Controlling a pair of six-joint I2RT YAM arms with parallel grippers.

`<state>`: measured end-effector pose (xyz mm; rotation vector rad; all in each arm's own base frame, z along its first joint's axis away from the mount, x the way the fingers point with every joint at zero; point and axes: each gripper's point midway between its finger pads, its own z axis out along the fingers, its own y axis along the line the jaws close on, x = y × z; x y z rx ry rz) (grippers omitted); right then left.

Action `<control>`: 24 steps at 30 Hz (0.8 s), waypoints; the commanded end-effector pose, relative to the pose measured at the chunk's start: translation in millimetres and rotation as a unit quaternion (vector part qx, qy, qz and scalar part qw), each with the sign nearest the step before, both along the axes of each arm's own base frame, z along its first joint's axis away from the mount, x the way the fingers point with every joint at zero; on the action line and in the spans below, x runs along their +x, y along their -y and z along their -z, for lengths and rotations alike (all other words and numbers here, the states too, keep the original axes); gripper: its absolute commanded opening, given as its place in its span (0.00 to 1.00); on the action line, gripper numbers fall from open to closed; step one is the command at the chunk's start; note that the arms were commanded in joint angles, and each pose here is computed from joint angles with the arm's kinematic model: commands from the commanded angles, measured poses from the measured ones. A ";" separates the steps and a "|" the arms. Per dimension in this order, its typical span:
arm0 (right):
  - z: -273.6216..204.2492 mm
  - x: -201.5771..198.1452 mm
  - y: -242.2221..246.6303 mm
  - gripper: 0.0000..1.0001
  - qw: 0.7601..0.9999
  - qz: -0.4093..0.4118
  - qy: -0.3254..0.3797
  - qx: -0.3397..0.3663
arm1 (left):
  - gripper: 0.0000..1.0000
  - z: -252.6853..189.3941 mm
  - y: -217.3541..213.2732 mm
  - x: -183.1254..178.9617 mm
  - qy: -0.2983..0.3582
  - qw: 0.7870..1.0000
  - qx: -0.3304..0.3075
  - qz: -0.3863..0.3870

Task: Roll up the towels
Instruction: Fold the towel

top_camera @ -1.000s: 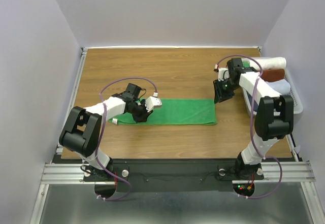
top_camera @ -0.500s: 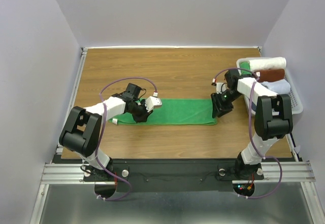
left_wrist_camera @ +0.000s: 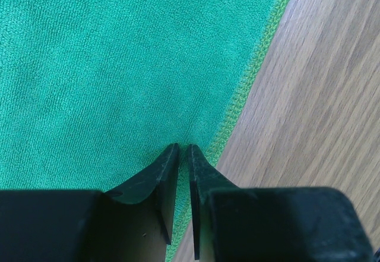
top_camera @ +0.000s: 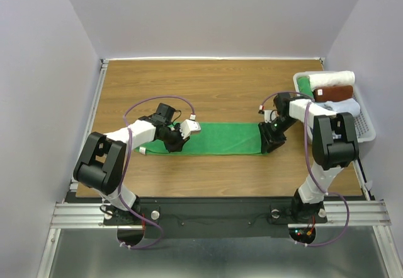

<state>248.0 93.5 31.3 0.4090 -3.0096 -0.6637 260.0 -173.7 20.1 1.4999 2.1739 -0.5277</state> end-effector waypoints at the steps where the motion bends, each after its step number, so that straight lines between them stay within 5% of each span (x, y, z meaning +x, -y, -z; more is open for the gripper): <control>1: -0.7 8.2 -6.9 0.40 1.000 0.003 0.010 0.010 | 0.25 17.3 -11.0 -10.7 -0.021 0.999 0.031 -0.005; 11: -7.1 14.6 -2.9 0.01 1.000 0.006 0.030 -0.005 | 0.25 17.7 -11.6 -9.7 -0.020 0.999 0.032 -0.007; 24: -5.0 8.1 20.3 0.00 0.997 -0.016 0.050 -0.063 | 0.25 21.5 -16.3 -13.2 -0.023 0.999 0.043 -0.006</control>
